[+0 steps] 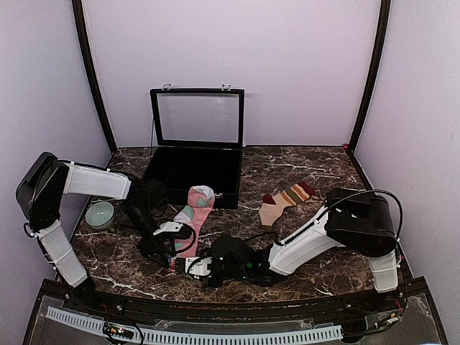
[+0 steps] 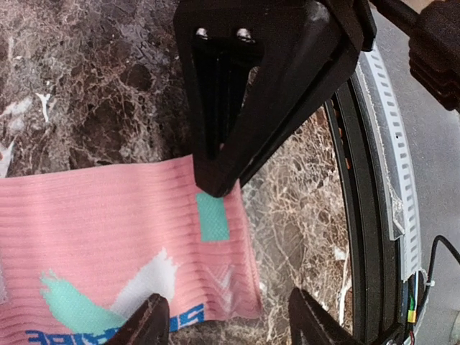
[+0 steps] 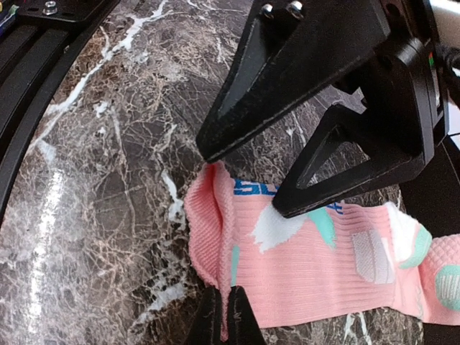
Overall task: Roll the socks
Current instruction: Roll the sock at the center of the board.
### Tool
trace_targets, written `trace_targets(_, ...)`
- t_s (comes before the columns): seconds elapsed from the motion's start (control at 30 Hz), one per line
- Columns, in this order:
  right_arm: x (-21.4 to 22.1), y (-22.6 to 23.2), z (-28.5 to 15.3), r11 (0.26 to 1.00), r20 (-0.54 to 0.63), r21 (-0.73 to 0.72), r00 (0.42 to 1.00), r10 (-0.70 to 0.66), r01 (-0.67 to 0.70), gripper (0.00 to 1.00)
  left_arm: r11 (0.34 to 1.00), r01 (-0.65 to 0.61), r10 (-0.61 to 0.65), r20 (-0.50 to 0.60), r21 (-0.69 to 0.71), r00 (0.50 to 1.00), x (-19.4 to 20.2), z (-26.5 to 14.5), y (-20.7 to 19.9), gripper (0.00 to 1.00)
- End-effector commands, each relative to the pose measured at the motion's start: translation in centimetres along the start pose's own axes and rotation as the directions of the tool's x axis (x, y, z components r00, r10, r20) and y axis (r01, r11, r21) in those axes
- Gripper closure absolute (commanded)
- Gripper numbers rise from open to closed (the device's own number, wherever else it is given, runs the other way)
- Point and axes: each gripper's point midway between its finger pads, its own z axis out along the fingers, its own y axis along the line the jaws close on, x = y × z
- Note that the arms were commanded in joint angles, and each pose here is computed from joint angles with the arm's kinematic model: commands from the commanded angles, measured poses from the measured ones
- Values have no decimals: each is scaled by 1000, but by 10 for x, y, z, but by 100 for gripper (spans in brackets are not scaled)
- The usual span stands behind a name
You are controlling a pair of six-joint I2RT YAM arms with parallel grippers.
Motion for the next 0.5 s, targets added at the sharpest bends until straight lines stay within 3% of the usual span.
trace_targets(0.0,-6,-1,5,994,15,3,994,107,-107,100,994,-66,69,29,-90,997,-7,-14,-4,39)
trace_targets(0.23,2,-6,6,921,-29,-74,924,381,-382,100,971,-135,145,37,-197,989,-7,-24,-9,38)
trace_targets(0.47,15,-23,-1,713,-57,-155,727,684,-684,100,938,-188,214,60,-292,975,-12,-24,-7,37)
